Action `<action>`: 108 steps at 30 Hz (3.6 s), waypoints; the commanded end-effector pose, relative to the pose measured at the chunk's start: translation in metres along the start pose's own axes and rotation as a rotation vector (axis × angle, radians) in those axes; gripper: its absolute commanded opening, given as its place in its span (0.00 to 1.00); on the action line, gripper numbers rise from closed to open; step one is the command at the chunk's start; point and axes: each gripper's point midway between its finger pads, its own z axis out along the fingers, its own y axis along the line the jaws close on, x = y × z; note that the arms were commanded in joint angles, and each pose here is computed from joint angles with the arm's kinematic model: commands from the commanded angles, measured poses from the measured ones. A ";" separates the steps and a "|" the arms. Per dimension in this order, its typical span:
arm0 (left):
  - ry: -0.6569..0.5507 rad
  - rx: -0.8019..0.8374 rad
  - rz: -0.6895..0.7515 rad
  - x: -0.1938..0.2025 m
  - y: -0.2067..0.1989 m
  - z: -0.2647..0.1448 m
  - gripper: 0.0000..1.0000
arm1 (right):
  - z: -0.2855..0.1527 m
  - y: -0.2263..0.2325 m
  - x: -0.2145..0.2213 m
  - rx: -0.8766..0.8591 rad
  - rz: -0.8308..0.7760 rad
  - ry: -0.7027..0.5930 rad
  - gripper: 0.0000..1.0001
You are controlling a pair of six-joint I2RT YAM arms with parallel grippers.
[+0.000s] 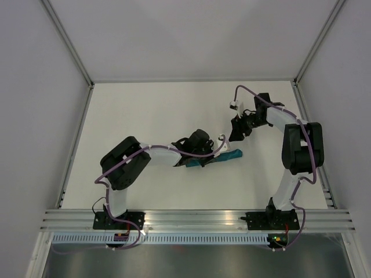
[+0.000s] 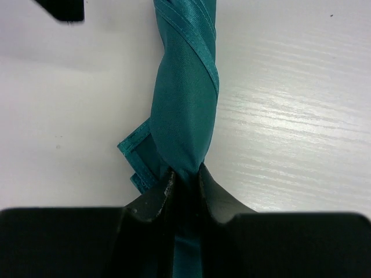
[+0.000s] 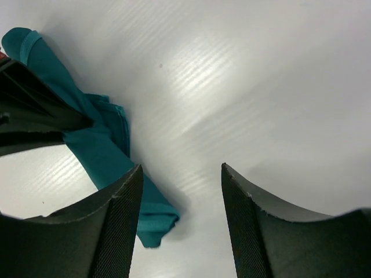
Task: Fold the napkin, place the utensils inside, and roll it up
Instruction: Roll the napkin at the center of the board.
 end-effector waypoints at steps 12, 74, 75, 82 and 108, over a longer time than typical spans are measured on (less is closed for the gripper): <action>0.228 0.403 -0.422 0.070 -0.054 -0.001 0.19 | -0.047 0.049 0.005 0.114 -0.355 -0.171 0.61; -0.128 0.091 -0.923 -0.004 0.148 -0.079 0.50 | 0.083 0.077 0.088 0.163 -0.428 0.351 0.14; -0.146 0.080 -0.925 -0.007 0.153 -0.084 0.50 | 0.085 0.074 0.081 0.175 -0.416 0.342 0.14; -0.219 -0.060 -0.986 -0.026 0.171 -0.125 0.50 | 0.097 0.054 0.067 0.254 -0.179 0.334 0.12; -0.281 -0.095 -1.077 -0.031 0.127 -0.172 0.51 | 0.137 -0.012 0.004 0.511 0.425 0.125 0.13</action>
